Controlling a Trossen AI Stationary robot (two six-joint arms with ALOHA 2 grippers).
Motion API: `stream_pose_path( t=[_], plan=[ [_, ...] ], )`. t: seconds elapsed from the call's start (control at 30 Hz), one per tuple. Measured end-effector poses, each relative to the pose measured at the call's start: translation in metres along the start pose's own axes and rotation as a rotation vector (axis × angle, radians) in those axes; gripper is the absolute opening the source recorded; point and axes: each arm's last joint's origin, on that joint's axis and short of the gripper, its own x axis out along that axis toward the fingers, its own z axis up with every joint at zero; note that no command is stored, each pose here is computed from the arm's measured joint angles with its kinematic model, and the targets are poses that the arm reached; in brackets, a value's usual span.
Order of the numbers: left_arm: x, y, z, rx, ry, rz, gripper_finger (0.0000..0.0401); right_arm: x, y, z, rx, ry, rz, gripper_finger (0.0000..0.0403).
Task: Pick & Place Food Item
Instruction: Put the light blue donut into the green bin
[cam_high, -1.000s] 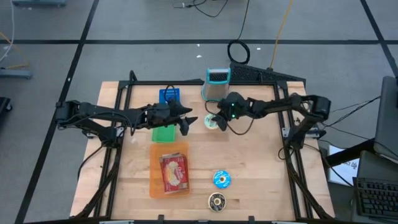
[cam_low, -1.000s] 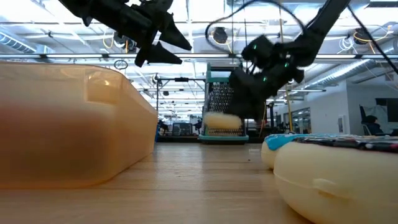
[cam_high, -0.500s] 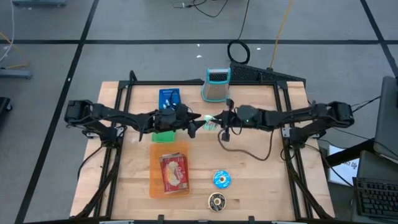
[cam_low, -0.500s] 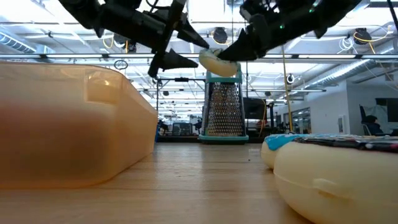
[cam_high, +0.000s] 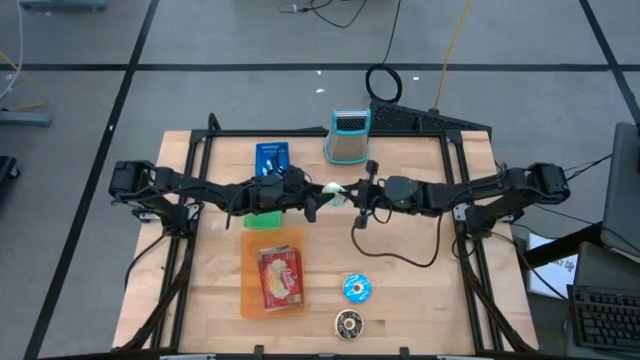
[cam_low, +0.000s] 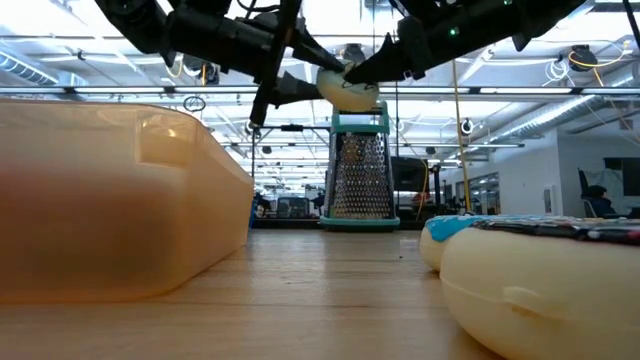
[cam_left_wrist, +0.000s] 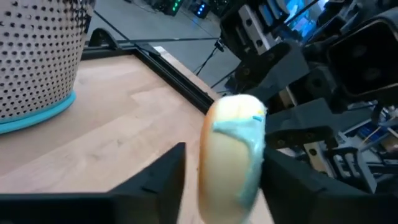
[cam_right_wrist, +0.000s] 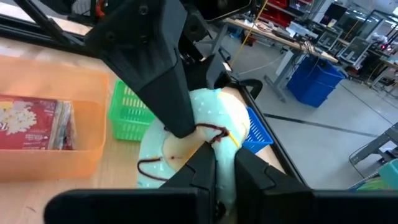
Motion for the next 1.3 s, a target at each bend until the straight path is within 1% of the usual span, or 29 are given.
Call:
stream_pose_path(
  t=[0.1,0.17,0.27,0.33,0.4,0.47,0.53,0.63,0.73,0.9,0.97,1.03,1.13,1.3],
  plan=[
    [0.0,0.0,-0.001,0.016,0.014,-0.017,0.0135,0.0,0.0,-0.001,-0.001,0.008,0.004,0.003],
    [0.0,0.0,0.0,0.027,0.013,-0.025,0.01,0.0,0.001,-0.002,0.001,0.017,0.008,0.0049],
    [0.0,0.002,0.002,0.038,0.01,-0.018,0.0057,0.0,0.001,-0.005,0.041,0.049,0.016,0.0092],
    [-0.002,0.003,0.006,0.049,0.009,-0.01,0.0035,-0.003,0.001,-0.005,0.079,0.07,0.019,0.0125],
    [-0.005,0.005,0.011,0.052,0.011,0.004,0.0021,-0.006,0.0,-0.005,0.115,0.085,0.021,0.0157],
    [-0.009,0.008,0.017,0.052,0.014,0.027,0.0015,-0.01,-0.001,-0.006,0.122,0.121,0.028,0.0185],
    [-0.014,0.009,0.022,0.054,0.022,0.049,0.0016,-0.016,-0.003,-0.007,0.13,0.153,0.035,0.0208],
    [-0.026,0.007,0.028,0.077,0.055,0.077,0.0027,-0.027,-0.006,-0.007,0.161,0.182,0.037,0.0231],
    [-0.043,0.006,0.031,0.105,0.123,0.13,0.0028,-0.039,-0.008,-0.015,0.195,0.187,0.035,0.024],
    [-0.071,0.007,0.03,0.135,0.157,0.231,0.001,-0.058,-0.008,-0.033,0.235,0.169,0.026,0.0238],
    [-0.081,0.011,0.026,0.113,0.173,0.26,0.001,-0.064,-0.008,-0.042,0.245,0.157,0.024,0.0234],
    [-0.095,0.022,0.016,0.086,0.227,0.329,0.0014,-0.069,-0.007,-0.048,0.255,0.127,0.02,0.0229],
    [-0.114,0.032,0.009,0.027,0.274,0.386,0.0018,-0.073,-0.006,-0.059,0.268,0.086,0.013,0.0225],
    [-0.146,0.04,0.006,-0.048,0.348,0.432,0.0009,-0.077,-0.003,-0.073,0.284,0.027,0.005,0.0224]
  ],
)
